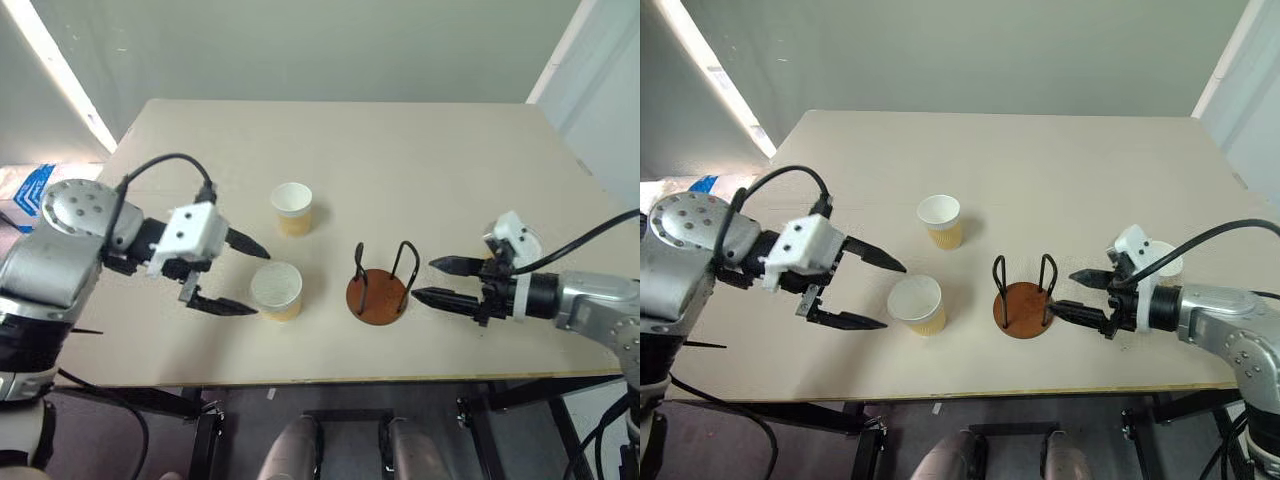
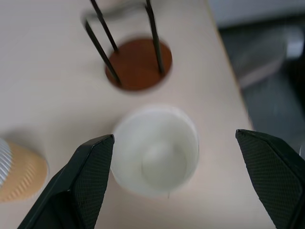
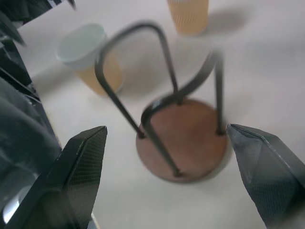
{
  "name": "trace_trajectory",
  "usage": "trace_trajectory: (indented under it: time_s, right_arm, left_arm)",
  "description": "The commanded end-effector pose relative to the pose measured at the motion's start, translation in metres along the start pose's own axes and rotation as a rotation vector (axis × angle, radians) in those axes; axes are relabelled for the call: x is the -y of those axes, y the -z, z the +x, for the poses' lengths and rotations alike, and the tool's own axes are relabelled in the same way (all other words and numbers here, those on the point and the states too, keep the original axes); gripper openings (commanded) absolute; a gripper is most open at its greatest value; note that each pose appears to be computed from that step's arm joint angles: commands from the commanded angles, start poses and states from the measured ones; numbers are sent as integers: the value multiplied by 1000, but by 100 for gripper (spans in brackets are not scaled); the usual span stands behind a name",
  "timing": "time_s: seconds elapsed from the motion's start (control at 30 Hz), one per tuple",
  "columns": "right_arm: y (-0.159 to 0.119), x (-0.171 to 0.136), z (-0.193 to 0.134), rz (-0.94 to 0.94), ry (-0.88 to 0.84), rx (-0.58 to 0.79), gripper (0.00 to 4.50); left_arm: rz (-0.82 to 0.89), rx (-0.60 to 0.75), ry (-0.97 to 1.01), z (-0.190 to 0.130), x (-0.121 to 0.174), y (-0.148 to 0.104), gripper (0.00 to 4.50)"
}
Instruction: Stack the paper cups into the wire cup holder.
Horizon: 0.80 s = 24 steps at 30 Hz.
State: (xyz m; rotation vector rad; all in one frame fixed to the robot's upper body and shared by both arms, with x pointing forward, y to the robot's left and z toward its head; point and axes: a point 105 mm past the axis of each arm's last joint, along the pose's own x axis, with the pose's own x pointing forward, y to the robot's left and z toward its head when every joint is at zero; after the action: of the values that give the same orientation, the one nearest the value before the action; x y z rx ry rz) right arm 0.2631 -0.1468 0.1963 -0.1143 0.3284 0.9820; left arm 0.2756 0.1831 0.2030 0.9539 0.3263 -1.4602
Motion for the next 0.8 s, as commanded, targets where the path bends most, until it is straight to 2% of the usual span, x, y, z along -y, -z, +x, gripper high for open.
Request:
trace_trajectory:
  time_s: [0.03,0.33,0.37,0.47,0.8]
  right_arm:
    - [-22,-3,-7,-71,17,52,421]
    - [-25,-5,-6,-78,28,62,421]
    - [-25,-6,-6,-78,30,62,425]
    - [-25,-5,-9,-79,46,66,426]
    - [-30,-4,-16,-85,77,80,426]
  left_arm:
    - [109,-72,57,3,4,1,450]
    - [205,-69,114,20,2,-5,450]
    - [214,-67,121,22,3,-5,431]
    - [227,-52,145,27,4,-7,357]
    - [241,-40,214,34,13,-9,4]
